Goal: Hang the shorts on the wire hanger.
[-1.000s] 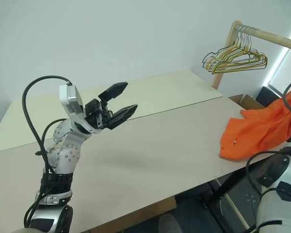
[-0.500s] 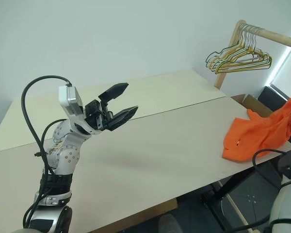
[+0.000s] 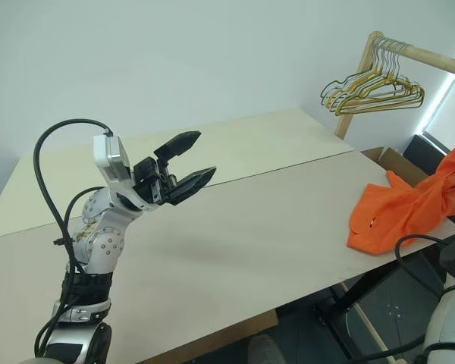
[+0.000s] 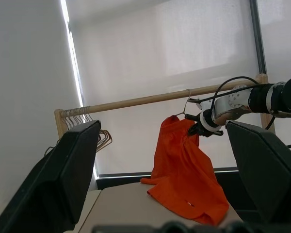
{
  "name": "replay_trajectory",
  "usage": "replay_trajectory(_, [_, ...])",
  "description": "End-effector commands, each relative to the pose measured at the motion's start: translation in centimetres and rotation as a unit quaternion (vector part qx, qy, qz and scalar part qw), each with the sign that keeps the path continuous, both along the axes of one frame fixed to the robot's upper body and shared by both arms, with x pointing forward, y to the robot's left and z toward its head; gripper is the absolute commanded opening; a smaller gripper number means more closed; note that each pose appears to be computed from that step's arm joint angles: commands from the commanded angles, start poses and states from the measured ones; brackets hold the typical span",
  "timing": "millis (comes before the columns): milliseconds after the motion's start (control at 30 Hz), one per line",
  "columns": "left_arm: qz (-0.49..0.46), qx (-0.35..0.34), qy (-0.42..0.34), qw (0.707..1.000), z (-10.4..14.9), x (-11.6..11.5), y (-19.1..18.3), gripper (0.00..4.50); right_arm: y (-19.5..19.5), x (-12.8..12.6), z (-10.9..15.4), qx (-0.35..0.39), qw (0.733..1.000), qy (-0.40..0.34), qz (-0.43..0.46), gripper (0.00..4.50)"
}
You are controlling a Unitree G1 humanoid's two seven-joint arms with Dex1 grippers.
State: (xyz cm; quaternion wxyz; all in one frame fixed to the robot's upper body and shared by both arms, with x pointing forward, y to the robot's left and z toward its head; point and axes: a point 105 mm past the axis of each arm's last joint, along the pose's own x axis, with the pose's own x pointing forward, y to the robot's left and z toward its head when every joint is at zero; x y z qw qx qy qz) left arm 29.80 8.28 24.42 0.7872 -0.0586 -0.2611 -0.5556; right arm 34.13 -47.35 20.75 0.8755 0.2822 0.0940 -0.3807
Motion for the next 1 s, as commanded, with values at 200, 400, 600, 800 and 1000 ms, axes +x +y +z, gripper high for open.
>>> replay_trajectory(200, [0.005,0.01,-0.025,1.0,0.9,-0.8,0.5,4.48,-1.4,-1.1,1.9,-0.006,0.999,-0.041,-0.017,0.0])
replay_trajectory(400, [-0.002,0.018,-0.022,1.0,1.0,-1.0,0.1,4.48,-1.2,-1.0,1.1,-0.021,1.0,-0.017,-0.001,0.0])
replay_trajectory(600, [-0.007,0.015,-0.022,1.0,1.1,-1.1,0.0,4.49,-1.2,-0.9,0.5,-0.077,0.996,0.032,0.022,0.3])
replay_trajectory(800, [-0.009,0.008,-0.024,1.0,1.2,-1.2,0.0,4.5,-1.4,-1.1,0.5,-0.082,0.996,0.038,0.008,2.17])
replay_trajectory(1000, [-0.006,0.007,-0.023,1.0,1.0,-1.2,0.0,4.5,-1.6,-1.1,1.1,-0.098,0.994,0.04,0.001,4.2])
